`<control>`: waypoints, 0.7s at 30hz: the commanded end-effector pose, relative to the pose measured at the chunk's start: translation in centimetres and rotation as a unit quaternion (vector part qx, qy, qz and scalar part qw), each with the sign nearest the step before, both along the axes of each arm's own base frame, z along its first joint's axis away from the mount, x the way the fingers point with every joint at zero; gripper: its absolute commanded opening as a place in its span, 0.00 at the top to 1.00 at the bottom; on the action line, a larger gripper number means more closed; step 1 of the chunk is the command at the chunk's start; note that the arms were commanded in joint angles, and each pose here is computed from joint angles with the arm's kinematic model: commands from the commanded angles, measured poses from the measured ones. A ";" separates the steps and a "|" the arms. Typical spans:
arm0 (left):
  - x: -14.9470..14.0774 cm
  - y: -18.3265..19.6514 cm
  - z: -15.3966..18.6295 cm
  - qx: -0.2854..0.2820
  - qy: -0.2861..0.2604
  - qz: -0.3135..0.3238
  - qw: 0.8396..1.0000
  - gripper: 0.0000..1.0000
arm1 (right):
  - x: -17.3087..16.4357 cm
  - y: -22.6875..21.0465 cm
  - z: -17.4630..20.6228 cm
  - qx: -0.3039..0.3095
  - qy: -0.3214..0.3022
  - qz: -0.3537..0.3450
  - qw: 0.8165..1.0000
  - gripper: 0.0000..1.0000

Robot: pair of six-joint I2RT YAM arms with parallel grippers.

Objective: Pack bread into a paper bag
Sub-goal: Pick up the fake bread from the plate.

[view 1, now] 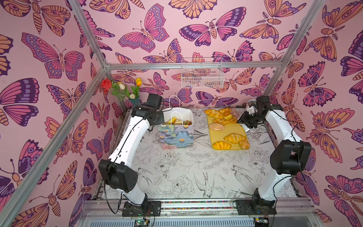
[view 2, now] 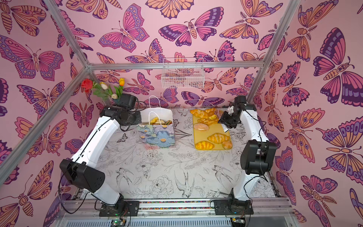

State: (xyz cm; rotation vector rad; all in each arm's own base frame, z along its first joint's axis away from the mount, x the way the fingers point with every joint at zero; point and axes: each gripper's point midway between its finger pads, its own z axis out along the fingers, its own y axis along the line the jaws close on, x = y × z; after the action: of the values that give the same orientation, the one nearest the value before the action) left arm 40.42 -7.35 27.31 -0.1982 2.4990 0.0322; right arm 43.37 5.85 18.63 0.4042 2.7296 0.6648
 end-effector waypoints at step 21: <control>0.2 0.7 0.0 0.011 -0.003 0.005 1.000 0.86 | 2.1 0.1 -3.0 0.012 0.015 0.011 1.000 0.68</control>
State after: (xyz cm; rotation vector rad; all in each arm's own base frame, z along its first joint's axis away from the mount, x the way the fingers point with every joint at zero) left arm 40.42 -7.34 27.31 -0.1945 2.4995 0.0341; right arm 44.45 5.98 14.96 0.4168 2.7919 0.6776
